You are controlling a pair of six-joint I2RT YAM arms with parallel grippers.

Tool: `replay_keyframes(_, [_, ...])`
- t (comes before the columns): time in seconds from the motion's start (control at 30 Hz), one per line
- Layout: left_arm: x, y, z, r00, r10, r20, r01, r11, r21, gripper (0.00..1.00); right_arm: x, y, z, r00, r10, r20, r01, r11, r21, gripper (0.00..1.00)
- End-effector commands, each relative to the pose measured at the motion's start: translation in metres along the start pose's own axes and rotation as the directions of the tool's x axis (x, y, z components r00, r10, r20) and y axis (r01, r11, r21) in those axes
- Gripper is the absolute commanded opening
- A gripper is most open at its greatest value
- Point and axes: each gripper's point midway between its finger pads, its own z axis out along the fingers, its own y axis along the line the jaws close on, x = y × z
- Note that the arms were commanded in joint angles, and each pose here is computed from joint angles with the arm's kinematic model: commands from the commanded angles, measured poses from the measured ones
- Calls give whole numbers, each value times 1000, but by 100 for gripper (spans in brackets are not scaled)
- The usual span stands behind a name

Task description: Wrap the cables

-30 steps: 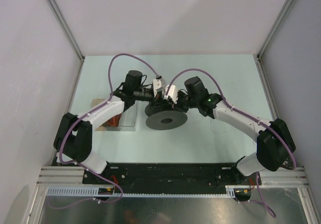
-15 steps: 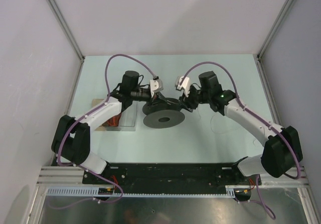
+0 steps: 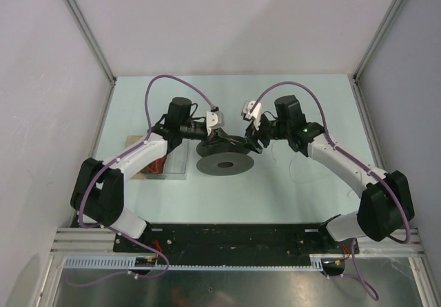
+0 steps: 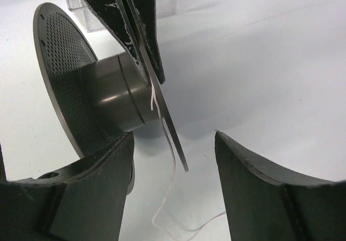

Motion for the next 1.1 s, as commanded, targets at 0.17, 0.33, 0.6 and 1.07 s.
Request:
replay_keyframes(0.17, [-13, -3, -1, 996, 80, 30, -81, 997, 18, 0, -12, 2, 30, 995, -64, 79, 68, 997, -49, 59])
replay_keyframes(0.33, [-14, -3, -1, 996, 83, 32, -84, 996, 22, 0, -9, 1, 38, 994, -68, 83, 74, 995, -64, 44])
replay_keyframes(0.6, [-13, -1, 4, 996, 84, 23, -85, 996, 19, 4, 3, -1, 48, 995, -72, 63, 77, 995, -71, 2])
replay_keyframes(1.07, [-1, 2, 14, 997, 76, -18, -75, 997, 11, 25, 0, -3, 48, 993, -87, 77, 92, 993, -67, 0])
